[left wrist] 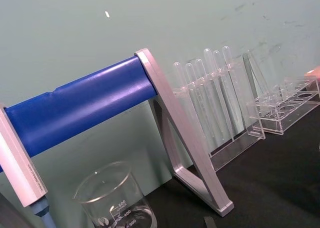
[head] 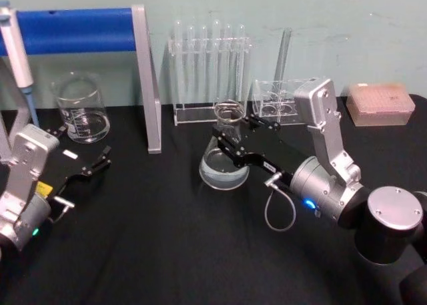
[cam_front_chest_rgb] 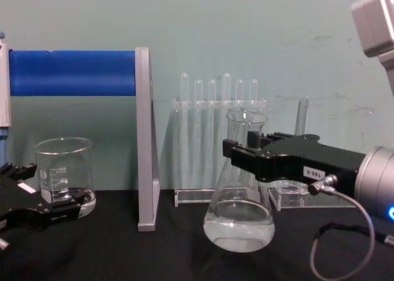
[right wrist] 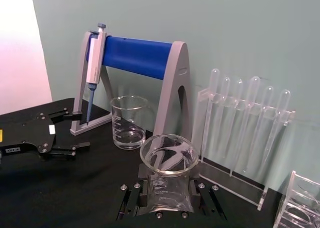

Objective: Grasp the erlenmeyer flask with one hand, shake it three times, then place it back.

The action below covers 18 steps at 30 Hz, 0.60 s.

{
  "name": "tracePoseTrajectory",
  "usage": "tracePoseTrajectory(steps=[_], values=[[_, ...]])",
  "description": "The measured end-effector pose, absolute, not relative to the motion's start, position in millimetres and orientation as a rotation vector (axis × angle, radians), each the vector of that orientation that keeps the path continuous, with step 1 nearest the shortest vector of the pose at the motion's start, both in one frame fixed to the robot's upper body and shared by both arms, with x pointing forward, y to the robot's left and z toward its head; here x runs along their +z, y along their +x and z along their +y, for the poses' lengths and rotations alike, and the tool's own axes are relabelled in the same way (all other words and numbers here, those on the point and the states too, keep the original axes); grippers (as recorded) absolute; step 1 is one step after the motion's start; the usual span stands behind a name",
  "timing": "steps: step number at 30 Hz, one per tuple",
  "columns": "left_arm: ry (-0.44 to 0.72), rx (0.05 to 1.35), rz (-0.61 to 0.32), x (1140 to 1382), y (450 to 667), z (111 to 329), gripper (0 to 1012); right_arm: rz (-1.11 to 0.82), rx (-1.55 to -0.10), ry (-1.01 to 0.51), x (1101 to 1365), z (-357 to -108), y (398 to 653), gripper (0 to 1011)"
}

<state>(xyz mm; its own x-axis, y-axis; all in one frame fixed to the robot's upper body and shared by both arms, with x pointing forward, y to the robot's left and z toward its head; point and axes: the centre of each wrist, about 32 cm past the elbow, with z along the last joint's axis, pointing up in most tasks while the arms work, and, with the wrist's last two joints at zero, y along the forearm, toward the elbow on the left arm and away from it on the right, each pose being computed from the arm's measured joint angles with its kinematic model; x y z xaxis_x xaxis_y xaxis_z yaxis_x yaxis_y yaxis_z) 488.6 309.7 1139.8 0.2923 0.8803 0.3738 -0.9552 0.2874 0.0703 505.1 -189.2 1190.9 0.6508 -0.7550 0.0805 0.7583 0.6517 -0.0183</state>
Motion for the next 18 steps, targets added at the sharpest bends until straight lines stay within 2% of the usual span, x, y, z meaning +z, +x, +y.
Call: tracePoseTrajectory(steps=[7, 18], values=[[0.305, 1.248, -0.285, 1139.8, 488.6, 309.7, 1001, -0.067, -0.899, -0.046, 1191.3, -193.4, 505.8, 457], [0.304, 1.248, -0.285, 1139.8, 488.6, 309.6, 1001, -0.078, -1.128, -0.052, 1192.5, -226.4, 498.6, 457]])
